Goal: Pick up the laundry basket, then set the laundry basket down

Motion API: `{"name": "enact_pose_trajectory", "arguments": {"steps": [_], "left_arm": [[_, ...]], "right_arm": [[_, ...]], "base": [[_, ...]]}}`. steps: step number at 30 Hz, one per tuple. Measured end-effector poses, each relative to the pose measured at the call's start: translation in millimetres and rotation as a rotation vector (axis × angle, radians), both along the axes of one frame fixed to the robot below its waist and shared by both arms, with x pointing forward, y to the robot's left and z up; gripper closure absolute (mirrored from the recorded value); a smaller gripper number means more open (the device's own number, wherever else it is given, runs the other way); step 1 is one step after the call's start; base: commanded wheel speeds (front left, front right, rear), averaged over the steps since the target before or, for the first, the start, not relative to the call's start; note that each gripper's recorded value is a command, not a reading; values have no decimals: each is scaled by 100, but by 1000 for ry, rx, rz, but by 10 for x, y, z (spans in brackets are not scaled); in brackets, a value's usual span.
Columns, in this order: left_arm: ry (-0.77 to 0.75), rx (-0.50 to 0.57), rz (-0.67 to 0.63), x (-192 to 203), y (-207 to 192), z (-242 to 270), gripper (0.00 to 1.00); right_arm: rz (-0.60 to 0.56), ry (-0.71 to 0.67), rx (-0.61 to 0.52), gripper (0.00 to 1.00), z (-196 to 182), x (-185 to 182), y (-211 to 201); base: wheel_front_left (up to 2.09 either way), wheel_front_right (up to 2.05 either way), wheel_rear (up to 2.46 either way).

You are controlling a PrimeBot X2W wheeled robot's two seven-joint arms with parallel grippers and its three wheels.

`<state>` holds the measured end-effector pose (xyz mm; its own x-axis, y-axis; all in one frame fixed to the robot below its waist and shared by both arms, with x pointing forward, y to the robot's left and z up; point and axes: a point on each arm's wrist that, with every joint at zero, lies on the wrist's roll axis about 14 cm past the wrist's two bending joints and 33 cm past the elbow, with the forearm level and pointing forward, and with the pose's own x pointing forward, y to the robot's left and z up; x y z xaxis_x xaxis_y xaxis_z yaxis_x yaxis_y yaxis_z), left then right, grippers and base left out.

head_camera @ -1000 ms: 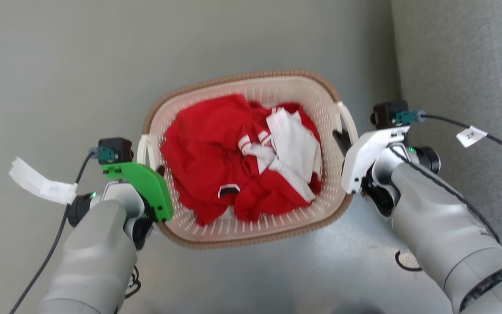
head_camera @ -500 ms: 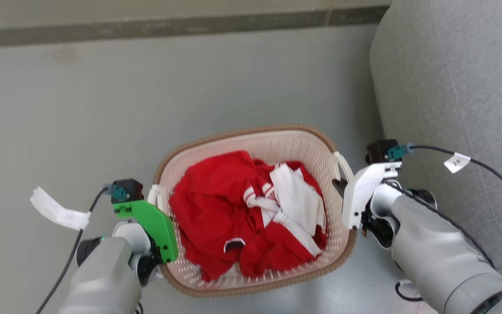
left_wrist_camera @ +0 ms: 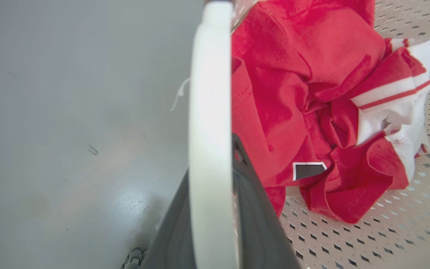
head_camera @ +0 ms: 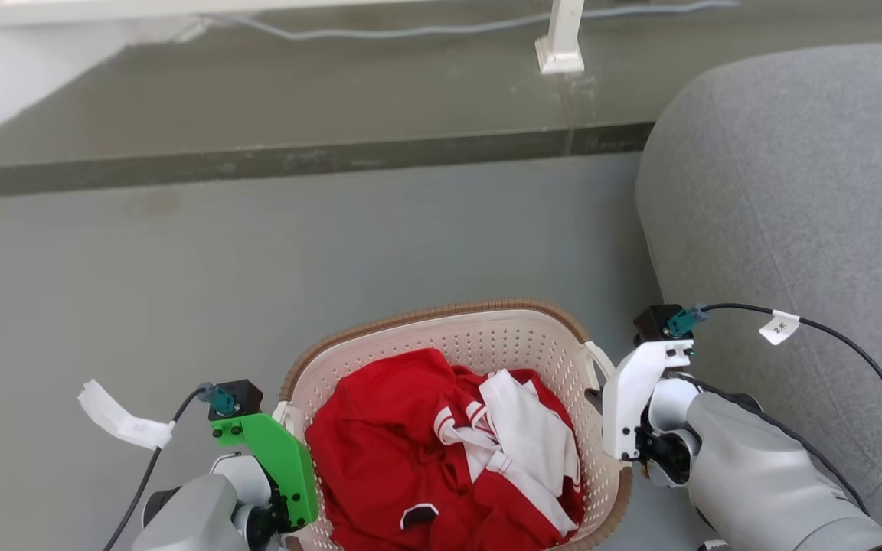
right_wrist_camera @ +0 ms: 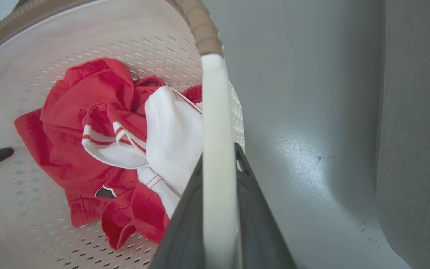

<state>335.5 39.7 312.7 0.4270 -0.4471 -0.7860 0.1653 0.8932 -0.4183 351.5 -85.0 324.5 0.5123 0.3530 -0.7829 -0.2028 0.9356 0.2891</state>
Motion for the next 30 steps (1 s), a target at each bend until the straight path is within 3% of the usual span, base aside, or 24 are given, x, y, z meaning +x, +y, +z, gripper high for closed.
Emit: {"name": "enact_pose_trajectory", "arguments": {"steps": [30], "left_arm": [[7,-9,-4,-41,-1,77,100]], "right_arm": [[22,24,0,100,70,-62,5]], "base": [[0,0,0]]}}
